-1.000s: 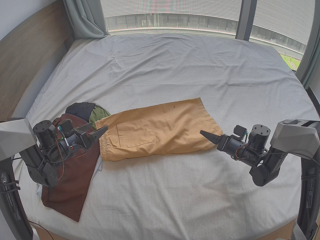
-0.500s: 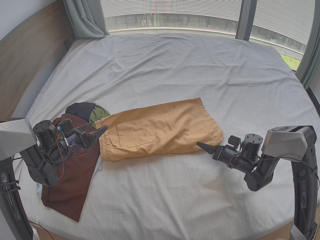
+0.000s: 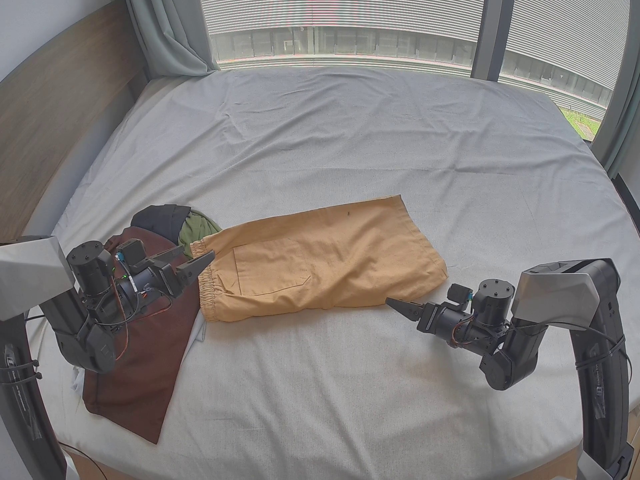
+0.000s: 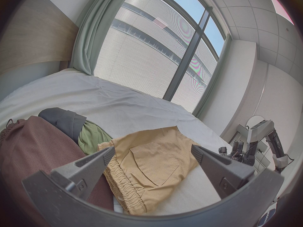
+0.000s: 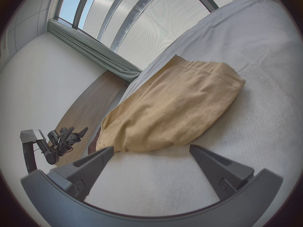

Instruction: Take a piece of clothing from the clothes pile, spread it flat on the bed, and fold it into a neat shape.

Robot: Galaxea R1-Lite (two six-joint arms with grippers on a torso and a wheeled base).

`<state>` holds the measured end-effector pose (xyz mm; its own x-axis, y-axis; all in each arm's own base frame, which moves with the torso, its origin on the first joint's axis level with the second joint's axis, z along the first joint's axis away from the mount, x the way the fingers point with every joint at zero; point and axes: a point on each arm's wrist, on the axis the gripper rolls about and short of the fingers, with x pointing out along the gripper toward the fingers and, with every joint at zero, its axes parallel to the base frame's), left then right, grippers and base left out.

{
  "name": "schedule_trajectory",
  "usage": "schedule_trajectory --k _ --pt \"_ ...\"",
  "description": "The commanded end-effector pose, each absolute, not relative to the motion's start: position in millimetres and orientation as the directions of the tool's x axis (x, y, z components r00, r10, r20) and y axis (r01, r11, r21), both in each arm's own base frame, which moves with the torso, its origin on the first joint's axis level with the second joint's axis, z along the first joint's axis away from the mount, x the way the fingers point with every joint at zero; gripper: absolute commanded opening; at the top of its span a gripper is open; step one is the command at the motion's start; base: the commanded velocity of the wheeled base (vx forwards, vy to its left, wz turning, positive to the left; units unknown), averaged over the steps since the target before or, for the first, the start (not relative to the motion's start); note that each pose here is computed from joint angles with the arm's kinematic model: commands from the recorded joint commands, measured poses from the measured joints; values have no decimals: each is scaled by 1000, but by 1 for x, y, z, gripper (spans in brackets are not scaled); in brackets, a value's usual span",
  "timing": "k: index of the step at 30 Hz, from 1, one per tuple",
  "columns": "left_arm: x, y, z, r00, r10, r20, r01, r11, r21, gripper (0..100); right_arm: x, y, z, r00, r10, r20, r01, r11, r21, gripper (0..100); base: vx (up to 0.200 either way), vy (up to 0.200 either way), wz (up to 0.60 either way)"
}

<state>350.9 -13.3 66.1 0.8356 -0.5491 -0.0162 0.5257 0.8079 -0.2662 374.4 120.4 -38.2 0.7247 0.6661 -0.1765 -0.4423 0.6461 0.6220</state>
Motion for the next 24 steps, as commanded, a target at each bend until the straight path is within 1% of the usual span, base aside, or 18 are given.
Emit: schedule_trajectory --k 1,4,5,6,7,10,12,17,19,24 --pt "351 -13 65 836 -549 -18 525 808 -268 100 377 127 -47 721 668 -182 -439 645 626 100 0 0 0" --pt "351 -13 65 836 -549 -18 525 808 -268 100 381 137 -45 738 656 -159 -421 632 651 100 0 0 0" --pt "351 -13 65 836 -549 -18 525 808 -268 100 383 141 -45 737 658 -151 -409 613 675 100 0 0 0" --pt "351 -13 65 836 -549 -18 525 808 -268 100 383 141 -45 737 658 -151 -409 613 675 100 0 0 0" --pt "351 -13 65 836 -549 -18 525 808 -268 100 385 145 -46 733 664 -144 -405 597 692 100 0 0 0" --pt "351 -13 65 836 -549 -18 525 807 -269 100 387 152 -50 726 674 -136 -407 581 705 100 0 0 0" --pt "351 -13 65 836 -549 -18 525 807 -269 100 390 158 -55 722 680 -130 -414 575 705 100 0 0 0" --pt "351 -13 65 836 -549 -18 525 807 -269 100 399 173 -62 747 658 -97 -420 580 698 100 0 0 0" --pt "352 -13 63 835 -549 -22 524 807 -272 100 404 178 -63 752 654 -76 -427 572 700 100 0 0 0" --pt "352 -13 63 835 -550 -22 525 807 -272 100 410 181 -62 768 639 -48 -434 575 694 100 0 0 0"
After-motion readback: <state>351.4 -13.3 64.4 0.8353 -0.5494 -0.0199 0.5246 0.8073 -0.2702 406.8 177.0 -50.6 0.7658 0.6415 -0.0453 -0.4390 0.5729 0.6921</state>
